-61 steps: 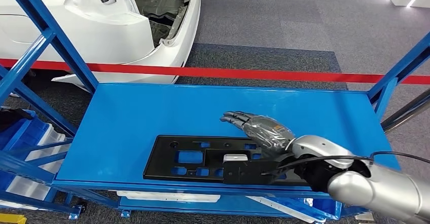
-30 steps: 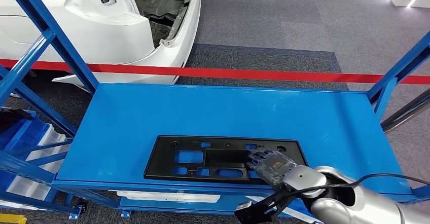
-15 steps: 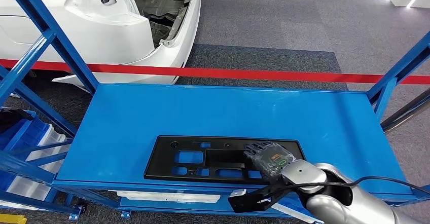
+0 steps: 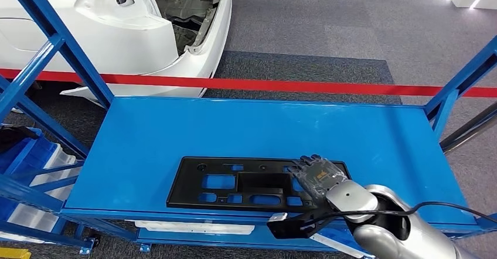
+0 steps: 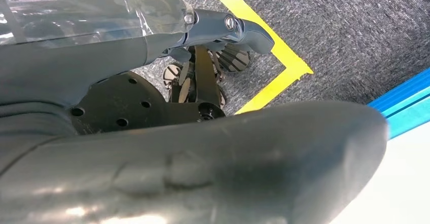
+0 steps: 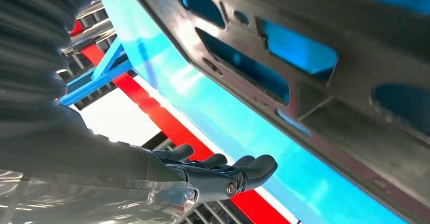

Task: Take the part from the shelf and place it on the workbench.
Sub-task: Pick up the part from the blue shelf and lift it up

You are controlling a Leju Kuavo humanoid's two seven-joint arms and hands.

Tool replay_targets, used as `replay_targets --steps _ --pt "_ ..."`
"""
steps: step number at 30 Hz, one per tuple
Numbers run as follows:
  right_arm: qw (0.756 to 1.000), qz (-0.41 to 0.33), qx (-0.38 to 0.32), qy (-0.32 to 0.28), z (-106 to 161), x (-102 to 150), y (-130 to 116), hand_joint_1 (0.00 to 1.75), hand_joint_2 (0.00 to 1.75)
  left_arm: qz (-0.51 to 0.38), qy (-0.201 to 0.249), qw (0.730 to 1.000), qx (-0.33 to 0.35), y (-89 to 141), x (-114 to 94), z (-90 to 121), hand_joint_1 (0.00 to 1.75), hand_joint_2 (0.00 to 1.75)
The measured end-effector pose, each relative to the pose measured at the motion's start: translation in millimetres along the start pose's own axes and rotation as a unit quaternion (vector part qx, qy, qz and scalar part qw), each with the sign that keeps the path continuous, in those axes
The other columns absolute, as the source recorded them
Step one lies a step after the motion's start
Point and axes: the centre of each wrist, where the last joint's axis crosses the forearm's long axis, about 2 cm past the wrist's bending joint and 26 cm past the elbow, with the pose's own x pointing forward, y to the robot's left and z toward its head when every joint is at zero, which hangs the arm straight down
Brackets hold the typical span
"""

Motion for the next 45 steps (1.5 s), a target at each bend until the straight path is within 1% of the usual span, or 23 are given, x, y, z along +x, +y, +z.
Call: replay_targets --steps 7,14,23,33,45 --pt "1.000 0.002 0.006 0.011 3.2 0.7 1.5 0.00 1.75 -0.002 -0.001 1.000 -0.001 0.0 0.0 0.0 0.00 0.00" --pt "0.999 -0.033 0.004 0.020 5.9 -1.3 13.4 0.00 1.75 -0.006 0.000 1.000 -0.002 0.0 0.0 0.0 0.00 0.00" --pt "0.997 -0.075 -0.003 0.016 8.2 -5.0 20.3 0.00 1.75 -0.006 0.001 1.000 -0.002 0.0 0.0 0.0 0.00 0.00" --pt "0.996 -0.077 0.005 0.039 10.1 -10.3 25.7 0.00 1.75 -0.008 0.002 1.000 -0.003 0.0 0.0 0.0 0.00 0.00" --pt "0.995 -0.045 0.032 0.083 12.0 -19.9 24.5 0.00 1.75 -0.009 0.006 1.000 -0.003 -0.3 0.1 -0.1 0.00 0.00"
